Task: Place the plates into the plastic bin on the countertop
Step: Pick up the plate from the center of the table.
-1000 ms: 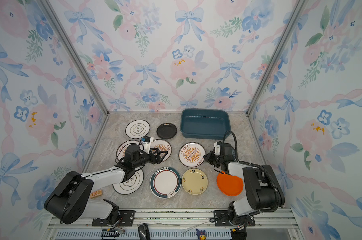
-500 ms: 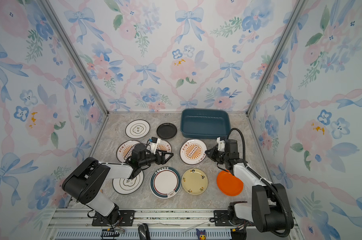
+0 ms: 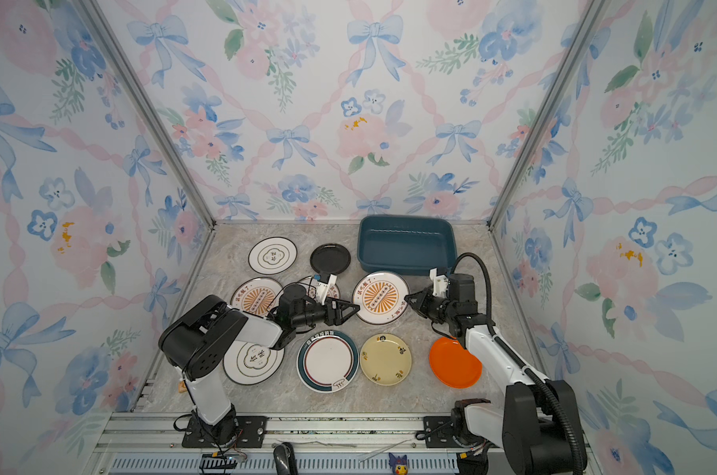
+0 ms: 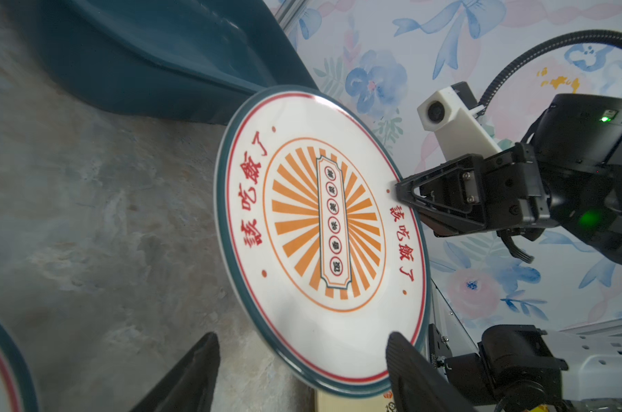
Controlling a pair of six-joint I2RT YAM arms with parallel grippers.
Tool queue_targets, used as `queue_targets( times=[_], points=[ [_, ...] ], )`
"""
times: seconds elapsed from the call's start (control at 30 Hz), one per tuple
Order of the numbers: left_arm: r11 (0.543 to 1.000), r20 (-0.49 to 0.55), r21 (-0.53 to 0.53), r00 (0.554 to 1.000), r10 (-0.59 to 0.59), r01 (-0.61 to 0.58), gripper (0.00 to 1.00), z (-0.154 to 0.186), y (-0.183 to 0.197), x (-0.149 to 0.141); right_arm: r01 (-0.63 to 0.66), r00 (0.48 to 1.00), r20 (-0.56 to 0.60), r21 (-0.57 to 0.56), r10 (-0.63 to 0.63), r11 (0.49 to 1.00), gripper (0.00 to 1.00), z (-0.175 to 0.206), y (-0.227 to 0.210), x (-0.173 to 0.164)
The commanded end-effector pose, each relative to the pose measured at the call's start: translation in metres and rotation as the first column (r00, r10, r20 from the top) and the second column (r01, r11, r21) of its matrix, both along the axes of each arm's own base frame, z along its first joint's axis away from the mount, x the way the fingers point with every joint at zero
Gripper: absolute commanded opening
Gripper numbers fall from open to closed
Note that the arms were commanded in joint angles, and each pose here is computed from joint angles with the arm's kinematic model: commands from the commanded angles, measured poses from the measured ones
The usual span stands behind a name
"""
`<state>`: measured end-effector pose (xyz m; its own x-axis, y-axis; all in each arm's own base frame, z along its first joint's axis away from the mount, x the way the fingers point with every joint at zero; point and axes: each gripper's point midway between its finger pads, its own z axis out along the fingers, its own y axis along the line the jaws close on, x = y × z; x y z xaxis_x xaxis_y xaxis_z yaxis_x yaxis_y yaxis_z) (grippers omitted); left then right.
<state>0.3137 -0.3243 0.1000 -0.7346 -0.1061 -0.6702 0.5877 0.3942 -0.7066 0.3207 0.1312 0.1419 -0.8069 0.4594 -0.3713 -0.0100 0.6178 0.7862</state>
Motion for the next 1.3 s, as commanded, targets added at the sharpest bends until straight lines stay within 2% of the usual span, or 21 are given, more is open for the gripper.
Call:
queue_targets(
  times=[0.0,0.1,0.2,0.47,0.8,0.93,0.97,1.07,1.17,1.27],
  points=[
    [0.998,0.012,-0.058,1.0,-0.021,0.022,0.74,0.011,-0.008,0.003,-0.02,0.998,0.059,0.068,0.016,0.998,0.0,0.021,0.006,0.001],
    [0.997,0.01,-0.073,1.0,-0.02,0.021,0.72,0.013,-0.01,0.004,-0.027,0.998,0.06,0.068,0.023,0.997,0.0,0.021,0.008,0.0],
    [0.996,0.015,-0.086,1.0,-0.024,0.025,0.65,0.018,-0.012,0.007,-0.046,0.997,0.064,0.073,0.042,0.996,0.0,0.021,0.014,0.0],
    [0.992,0.031,-0.11,0.998,-0.059,0.062,0.35,0.03,-0.018,0.008,-0.08,0.994,0.079,0.078,0.074,0.994,0.0,0.021,0.026,-0.001],
    [0.987,0.019,-0.126,0.995,-0.095,0.097,0.16,0.033,-0.021,0.004,-0.105,0.991,0.092,0.077,0.098,0.991,0.0,0.014,0.031,0.002],
    [0.985,0.006,-0.132,0.993,-0.114,0.114,0.09,0.033,-0.022,0.002,-0.157,0.976,0.165,0.081,0.142,0.984,0.0,0.019,0.039,0.002],
    [0.984,0.005,-0.134,0.993,-0.118,0.118,0.06,0.034,-0.022,0.001,-0.171,0.969,0.192,0.07,0.154,0.983,0.05,0.021,0.041,0.001],
    [0.98,-0.007,-0.139,0.99,-0.142,0.139,0.0,0.033,-0.023,-0.003,-0.214,0.944,0.263,0.024,0.2,0.977,0.33,0.023,0.047,-0.001],
    [0.977,0.021,-0.155,0.989,-0.147,0.149,0.0,0.045,-0.027,0.002,-0.249,0.922,0.309,0.015,0.232,0.968,0.41,0.024,0.052,-0.001],
    [0.976,0.017,-0.157,0.988,-0.151,0.151,0.0,0.046,-0.027,0.002,-0.282,0.901,0.355,0.042,0.25,0.958,0.42,0.028,0.058,0.001]
  ],
)
